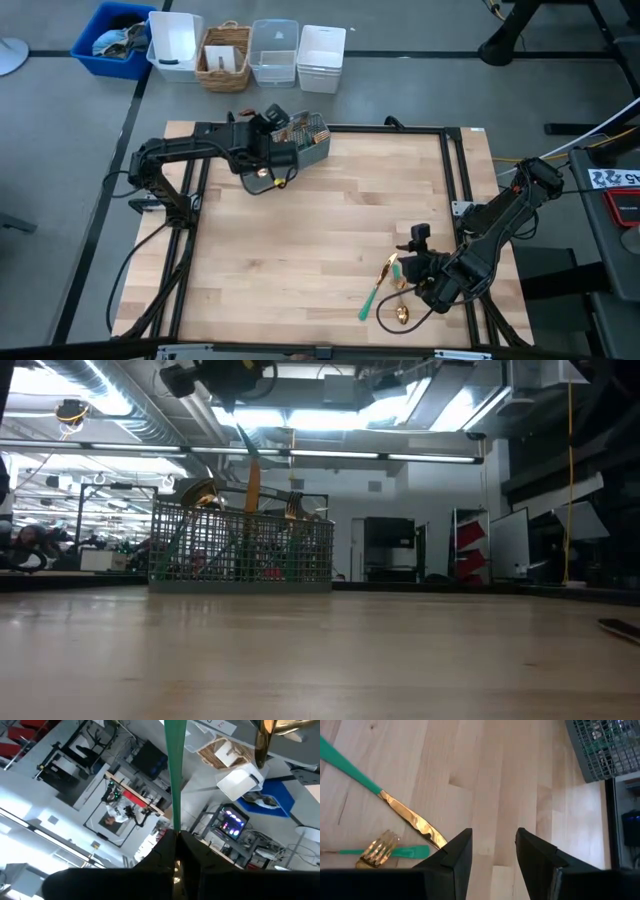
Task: Sort silverware
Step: Put the spoon into the left section of the silverware holder
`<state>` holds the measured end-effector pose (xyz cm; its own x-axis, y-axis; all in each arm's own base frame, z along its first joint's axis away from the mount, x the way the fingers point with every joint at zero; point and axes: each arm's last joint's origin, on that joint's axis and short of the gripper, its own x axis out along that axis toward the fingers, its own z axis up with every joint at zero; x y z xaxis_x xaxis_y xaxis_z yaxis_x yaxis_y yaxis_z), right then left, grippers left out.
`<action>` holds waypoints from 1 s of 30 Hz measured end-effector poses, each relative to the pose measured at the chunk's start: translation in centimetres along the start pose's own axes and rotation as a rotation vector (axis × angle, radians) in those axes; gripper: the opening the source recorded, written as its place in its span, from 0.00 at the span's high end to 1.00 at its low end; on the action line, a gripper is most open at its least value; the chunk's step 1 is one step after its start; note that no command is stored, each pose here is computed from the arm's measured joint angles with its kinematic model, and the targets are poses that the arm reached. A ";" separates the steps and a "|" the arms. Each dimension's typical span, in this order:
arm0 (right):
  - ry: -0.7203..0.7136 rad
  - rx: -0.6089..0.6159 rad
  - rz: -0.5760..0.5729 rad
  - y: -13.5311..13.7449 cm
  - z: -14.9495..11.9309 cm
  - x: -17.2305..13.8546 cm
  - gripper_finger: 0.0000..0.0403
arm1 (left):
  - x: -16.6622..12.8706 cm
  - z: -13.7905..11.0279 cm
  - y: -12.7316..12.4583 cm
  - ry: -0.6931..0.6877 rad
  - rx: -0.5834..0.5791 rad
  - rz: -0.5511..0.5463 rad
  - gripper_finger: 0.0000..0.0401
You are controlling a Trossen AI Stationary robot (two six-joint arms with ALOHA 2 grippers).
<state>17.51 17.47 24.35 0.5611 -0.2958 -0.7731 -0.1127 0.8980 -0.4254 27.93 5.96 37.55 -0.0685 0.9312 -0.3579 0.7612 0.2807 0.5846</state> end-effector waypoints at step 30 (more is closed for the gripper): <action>-0.059 0.145 -0.100 -0.5 0.3 0.2 0.63 | 1.2 -0.4 -9.9 -0.096 0.121 -0.147 1.00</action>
<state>17.92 17.02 24.57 0.6111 -0.3703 -0.6996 0.0634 0.9039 -0.4231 20.07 4.41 31.63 -0.1271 0.8543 -0.5040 0.8198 0.3765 0.4314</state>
